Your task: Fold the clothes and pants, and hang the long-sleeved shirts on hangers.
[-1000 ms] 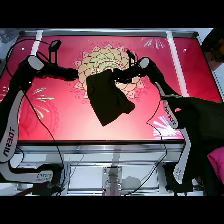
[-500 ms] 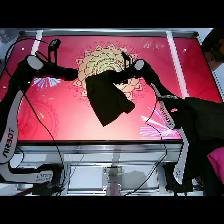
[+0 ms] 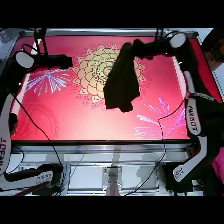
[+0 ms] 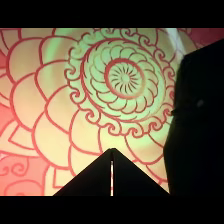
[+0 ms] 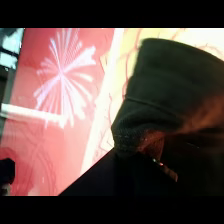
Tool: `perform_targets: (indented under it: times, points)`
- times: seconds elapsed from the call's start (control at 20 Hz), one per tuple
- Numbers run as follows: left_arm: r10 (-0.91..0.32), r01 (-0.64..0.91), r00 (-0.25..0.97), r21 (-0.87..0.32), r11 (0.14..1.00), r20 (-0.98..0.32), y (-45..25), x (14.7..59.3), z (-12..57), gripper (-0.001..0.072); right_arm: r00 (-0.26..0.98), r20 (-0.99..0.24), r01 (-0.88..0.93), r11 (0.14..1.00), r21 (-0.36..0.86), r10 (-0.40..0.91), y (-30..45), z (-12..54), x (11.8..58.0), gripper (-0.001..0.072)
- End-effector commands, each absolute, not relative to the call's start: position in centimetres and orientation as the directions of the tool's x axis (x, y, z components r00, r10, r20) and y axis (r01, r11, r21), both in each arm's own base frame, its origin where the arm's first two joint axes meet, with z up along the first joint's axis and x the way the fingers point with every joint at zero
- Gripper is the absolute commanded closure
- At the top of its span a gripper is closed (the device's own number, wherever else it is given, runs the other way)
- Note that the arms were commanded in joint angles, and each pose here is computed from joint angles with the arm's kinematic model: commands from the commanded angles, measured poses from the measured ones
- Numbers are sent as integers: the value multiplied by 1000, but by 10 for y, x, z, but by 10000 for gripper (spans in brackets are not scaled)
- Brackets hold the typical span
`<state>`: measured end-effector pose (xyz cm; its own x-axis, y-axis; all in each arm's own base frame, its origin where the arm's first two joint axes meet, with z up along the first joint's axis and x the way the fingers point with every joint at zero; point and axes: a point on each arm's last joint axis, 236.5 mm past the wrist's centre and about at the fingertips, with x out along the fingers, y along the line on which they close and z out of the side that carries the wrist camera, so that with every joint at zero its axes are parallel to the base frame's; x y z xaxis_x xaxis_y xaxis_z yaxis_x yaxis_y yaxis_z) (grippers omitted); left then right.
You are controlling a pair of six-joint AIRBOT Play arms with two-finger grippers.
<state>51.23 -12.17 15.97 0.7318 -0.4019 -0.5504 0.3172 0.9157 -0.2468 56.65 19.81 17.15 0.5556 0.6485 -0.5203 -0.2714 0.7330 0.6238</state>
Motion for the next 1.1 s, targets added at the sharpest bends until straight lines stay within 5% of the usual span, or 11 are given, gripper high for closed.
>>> perform_targets:
  times: [0.0, 1.05]
  points:
    - [-399, 329, 781, -227, 917, -480, -124, 510, 192, 695, 660, -429, -337, 753, 565, 617, 164, 247, 551, 694]
    - [-389, 331, 829, -208, 920, -402, -122, 505, 226, 696, 765, -490, -189, 873, 450, 418, 21, 338, 439, 693]
